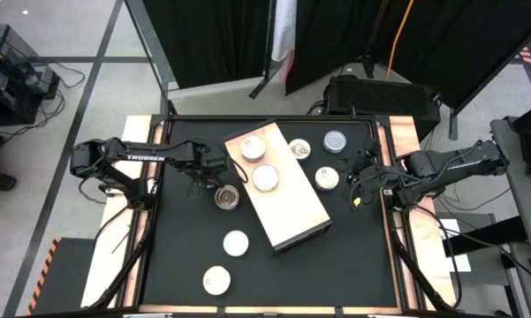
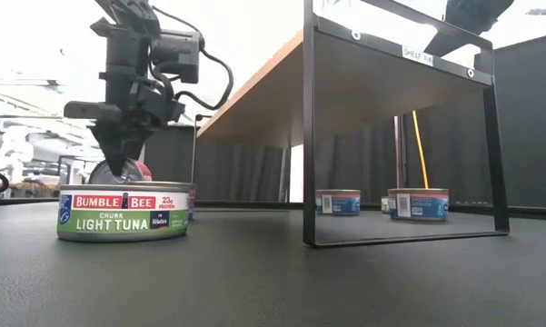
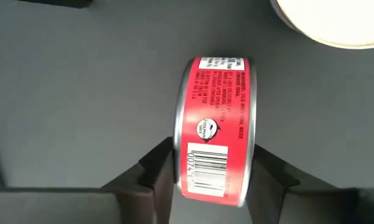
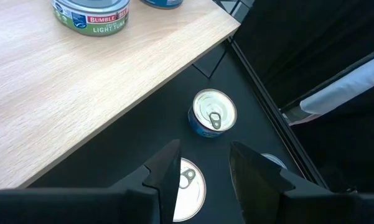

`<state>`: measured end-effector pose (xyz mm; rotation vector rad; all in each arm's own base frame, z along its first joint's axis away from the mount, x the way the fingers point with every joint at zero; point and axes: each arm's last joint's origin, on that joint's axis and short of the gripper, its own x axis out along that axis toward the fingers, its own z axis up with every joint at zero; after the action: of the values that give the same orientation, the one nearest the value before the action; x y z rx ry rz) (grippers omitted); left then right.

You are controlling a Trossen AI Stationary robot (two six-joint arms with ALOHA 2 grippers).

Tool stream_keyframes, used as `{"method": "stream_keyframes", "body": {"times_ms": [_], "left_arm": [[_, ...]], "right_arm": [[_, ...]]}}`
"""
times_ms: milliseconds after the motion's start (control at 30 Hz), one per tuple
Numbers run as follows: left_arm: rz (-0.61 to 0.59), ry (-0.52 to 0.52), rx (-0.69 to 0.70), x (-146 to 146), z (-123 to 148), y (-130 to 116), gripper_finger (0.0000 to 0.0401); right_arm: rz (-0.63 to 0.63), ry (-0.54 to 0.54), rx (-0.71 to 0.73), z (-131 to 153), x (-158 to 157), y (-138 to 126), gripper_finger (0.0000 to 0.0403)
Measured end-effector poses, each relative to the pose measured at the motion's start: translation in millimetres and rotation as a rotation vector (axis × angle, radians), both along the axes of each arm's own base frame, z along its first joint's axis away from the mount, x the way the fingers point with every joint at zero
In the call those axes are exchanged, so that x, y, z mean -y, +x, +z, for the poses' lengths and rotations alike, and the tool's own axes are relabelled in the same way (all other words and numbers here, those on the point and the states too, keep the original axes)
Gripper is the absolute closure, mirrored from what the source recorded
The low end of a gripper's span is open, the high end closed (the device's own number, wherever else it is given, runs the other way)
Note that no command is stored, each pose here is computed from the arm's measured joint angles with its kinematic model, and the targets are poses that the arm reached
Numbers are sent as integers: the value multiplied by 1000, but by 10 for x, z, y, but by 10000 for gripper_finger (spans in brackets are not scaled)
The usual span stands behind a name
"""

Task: Stack canned seafood by type on shelf
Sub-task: Put the red tuna can on the shelf

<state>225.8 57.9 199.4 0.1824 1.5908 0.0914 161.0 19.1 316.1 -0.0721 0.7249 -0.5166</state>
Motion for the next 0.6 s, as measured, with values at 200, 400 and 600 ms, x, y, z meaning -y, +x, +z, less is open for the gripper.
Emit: {"method": "stream_keyframes", "body": {"times_ms": [200, 400, 600], "left_arm": [[84, -14, 38, 17, 46, -21, 258], [205, -126, 106, 127, 424, -116, 250], [300, -392, 341, 314, 1145, -225, 248]], "right_arm": [[36, -30, 9, 23, -6, 27, 273], [123, -101, 56, 98, -24, 101, 273], [336, -231, 186, 286, -99, 243, 273]]}}
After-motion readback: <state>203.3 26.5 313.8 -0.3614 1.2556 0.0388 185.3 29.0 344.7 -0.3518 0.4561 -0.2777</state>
